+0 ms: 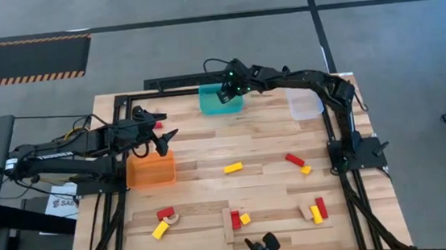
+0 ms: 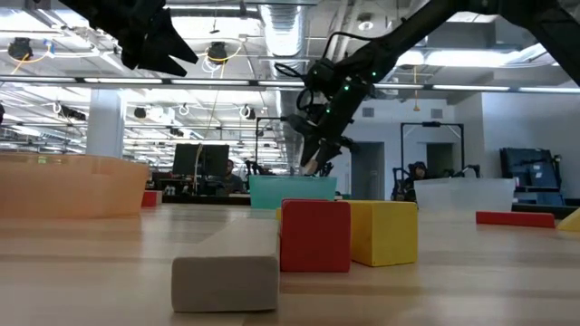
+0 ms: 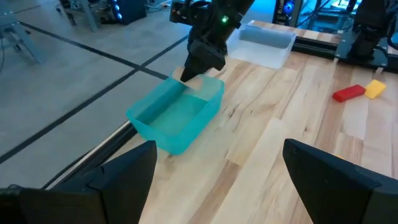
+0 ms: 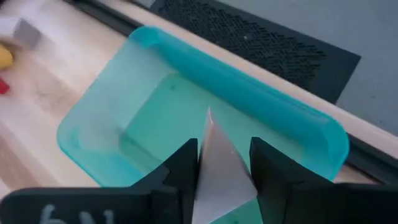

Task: Sort & place blocks by color
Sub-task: Put the brown block into the transparent blue bin, then put the red block into the transparent orange bin

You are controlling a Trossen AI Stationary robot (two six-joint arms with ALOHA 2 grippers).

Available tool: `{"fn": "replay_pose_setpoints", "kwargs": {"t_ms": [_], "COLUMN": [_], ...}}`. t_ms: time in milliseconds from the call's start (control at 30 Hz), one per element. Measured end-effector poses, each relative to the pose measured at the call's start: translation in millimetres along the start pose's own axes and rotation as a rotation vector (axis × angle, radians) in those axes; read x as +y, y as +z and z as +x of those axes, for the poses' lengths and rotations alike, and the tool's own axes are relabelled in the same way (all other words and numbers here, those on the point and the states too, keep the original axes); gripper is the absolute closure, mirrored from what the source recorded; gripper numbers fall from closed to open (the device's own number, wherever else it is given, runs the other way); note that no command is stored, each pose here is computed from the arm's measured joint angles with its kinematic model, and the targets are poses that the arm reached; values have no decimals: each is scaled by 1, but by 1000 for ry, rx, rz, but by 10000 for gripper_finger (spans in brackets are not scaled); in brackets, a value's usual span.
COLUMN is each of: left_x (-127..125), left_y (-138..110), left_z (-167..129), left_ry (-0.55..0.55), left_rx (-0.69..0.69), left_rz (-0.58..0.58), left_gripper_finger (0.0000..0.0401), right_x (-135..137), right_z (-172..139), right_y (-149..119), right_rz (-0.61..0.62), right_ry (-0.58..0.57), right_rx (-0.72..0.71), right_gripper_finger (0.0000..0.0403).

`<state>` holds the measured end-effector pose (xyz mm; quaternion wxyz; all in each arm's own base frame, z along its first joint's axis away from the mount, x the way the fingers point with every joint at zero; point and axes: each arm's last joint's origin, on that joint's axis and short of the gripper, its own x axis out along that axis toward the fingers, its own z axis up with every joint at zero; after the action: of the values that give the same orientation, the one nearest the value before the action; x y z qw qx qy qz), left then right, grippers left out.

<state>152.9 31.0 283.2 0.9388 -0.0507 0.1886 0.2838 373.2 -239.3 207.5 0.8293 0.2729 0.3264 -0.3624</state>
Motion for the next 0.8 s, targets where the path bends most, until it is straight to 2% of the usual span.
{"fn": "replay_pose_setpoints", "kwargs": {"t_ms": [367, 467, 567, 800], "left_x": [0, 0, 0, 6], "left_y": [-1, 0, -1, -8], "left_z": [0, 0, 0, 1], "left_ry": [-3, -3, -3, 46], "left_rx": [5, 5, 5, 82], "left_rz": [-35, -35, -44, -128], "left_gripper_finger": [63, 63, 63, 63], "right_x": [0, 0, 0, 4], "right_z": [-3, -4, -10, -55], "right_y": [2, 2, 6, 16], "right_rz": [-17, -17, -13, -21], "right_ry": [5, 10, 63, 184], "right_rx": [-10, -9, 0, 22], "right_gripper_finger": [169, 162, 162, 169]}}
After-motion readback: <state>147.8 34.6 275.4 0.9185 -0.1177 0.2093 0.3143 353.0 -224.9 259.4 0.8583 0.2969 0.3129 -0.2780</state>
